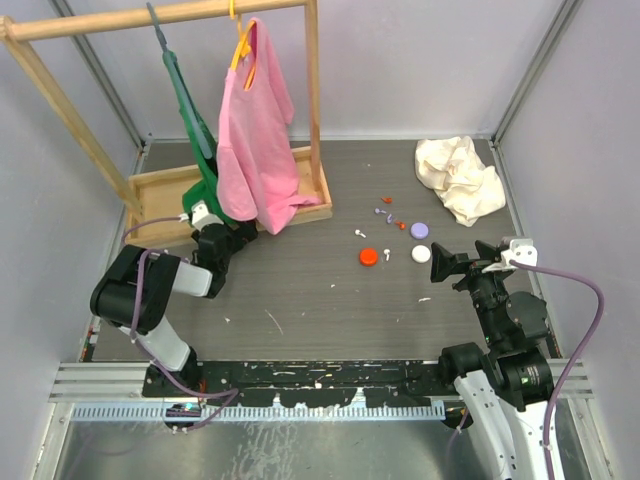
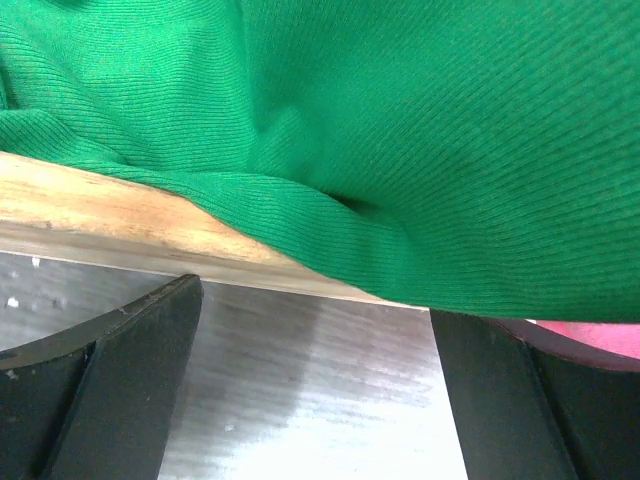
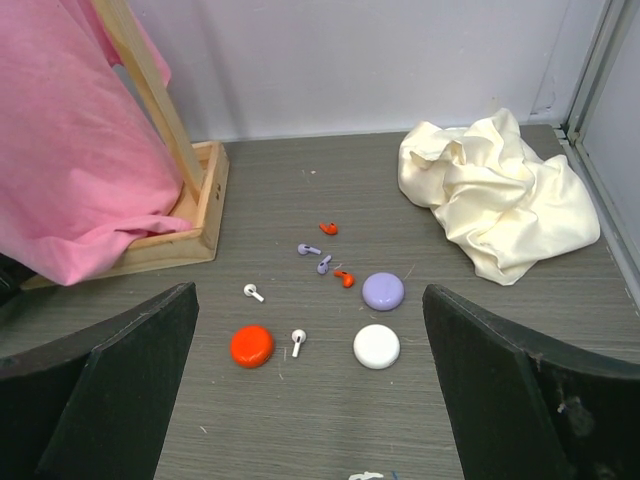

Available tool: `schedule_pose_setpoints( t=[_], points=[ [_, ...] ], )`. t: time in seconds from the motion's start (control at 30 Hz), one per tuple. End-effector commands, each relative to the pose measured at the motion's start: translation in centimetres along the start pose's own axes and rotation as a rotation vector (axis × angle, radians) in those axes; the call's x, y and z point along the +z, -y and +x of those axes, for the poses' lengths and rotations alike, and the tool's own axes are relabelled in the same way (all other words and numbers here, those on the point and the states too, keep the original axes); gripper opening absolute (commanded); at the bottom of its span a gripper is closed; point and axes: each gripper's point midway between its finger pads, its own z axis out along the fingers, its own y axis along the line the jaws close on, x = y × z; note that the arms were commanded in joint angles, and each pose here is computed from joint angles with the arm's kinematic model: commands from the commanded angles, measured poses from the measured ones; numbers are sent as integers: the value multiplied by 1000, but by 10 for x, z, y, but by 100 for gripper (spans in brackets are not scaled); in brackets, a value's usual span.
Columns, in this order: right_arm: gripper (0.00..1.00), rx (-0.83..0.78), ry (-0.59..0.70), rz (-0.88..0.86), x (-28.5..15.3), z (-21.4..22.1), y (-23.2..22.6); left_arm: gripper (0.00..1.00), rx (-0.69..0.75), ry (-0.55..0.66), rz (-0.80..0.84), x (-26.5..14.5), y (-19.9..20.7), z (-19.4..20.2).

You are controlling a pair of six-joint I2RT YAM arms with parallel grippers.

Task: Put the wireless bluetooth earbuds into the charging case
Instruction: Move the distractor to the corner of the board.

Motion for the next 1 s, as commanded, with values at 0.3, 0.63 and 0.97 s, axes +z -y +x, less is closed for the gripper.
schedule_pose_setpoints(
  t=[0.3,0.63,0.97],
  points=[
    [100,-6,29,-5,5,-9,-1,98,-77,188,102,33,27,-73],
    [100,-5,19,-21,7,-8,-4,98,-98,127,67,4,18,-71],
    [100,11,-6,-40,12,-5,-9,98,-173,-62,33,-65,17,-59]
  ],
)
